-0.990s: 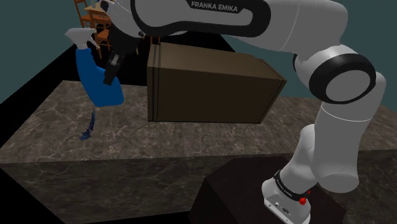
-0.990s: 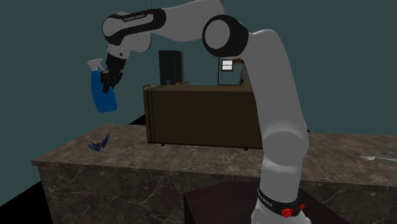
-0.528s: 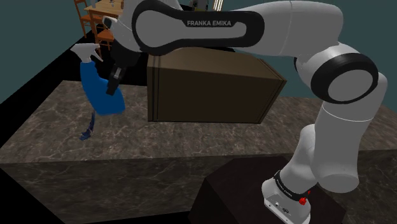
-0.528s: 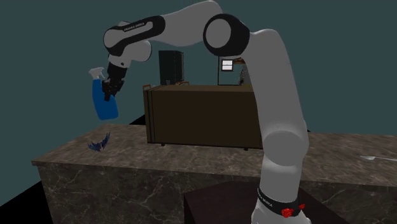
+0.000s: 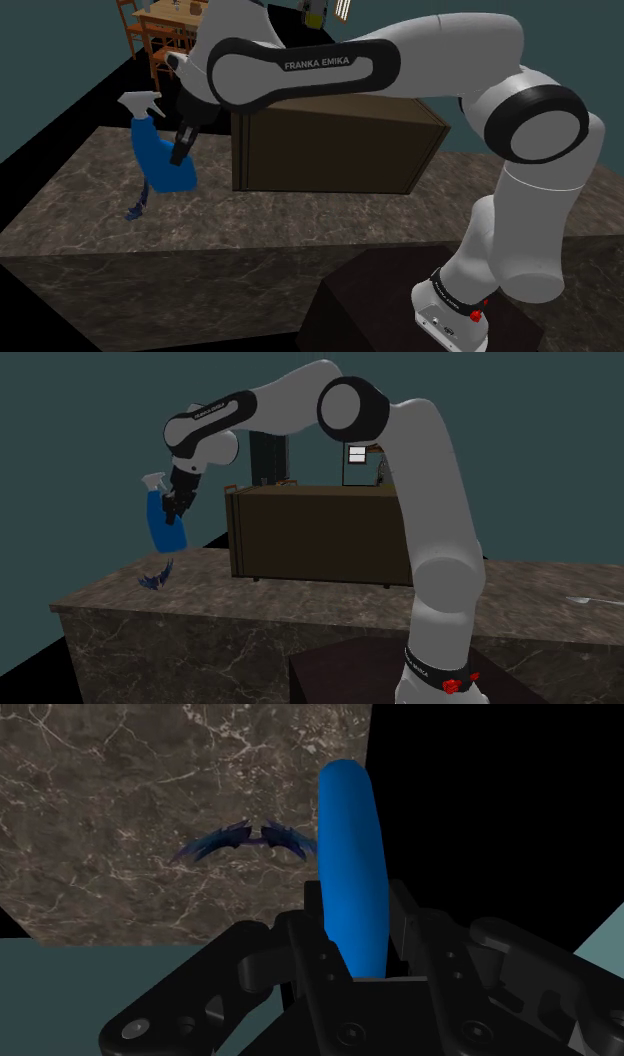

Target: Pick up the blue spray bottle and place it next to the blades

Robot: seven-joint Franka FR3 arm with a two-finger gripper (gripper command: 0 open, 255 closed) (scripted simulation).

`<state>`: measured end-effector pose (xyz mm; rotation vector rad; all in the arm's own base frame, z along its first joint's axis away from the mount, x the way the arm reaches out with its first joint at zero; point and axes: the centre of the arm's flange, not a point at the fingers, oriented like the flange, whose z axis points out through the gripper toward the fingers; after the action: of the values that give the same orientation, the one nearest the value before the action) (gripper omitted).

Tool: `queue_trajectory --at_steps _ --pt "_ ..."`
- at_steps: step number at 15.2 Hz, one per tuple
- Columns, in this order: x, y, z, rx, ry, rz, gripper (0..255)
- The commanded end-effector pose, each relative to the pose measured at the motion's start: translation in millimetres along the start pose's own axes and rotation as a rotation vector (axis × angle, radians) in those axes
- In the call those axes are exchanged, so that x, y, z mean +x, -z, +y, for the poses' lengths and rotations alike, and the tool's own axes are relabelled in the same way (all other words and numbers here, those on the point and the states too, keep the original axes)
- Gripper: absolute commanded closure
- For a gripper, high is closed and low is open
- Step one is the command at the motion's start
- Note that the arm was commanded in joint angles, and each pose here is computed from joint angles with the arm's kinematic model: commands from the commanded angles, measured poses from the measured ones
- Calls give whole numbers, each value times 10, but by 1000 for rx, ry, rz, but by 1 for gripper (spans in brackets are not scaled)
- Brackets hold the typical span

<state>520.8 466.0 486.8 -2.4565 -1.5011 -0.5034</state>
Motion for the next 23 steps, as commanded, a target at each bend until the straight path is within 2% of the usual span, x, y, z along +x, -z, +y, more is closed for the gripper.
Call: queue_trajectory --at_steps 1,23 --pt "-44 -84 1 0 0 1 255" --pt "-506 -1150 10 0 0 1 255"
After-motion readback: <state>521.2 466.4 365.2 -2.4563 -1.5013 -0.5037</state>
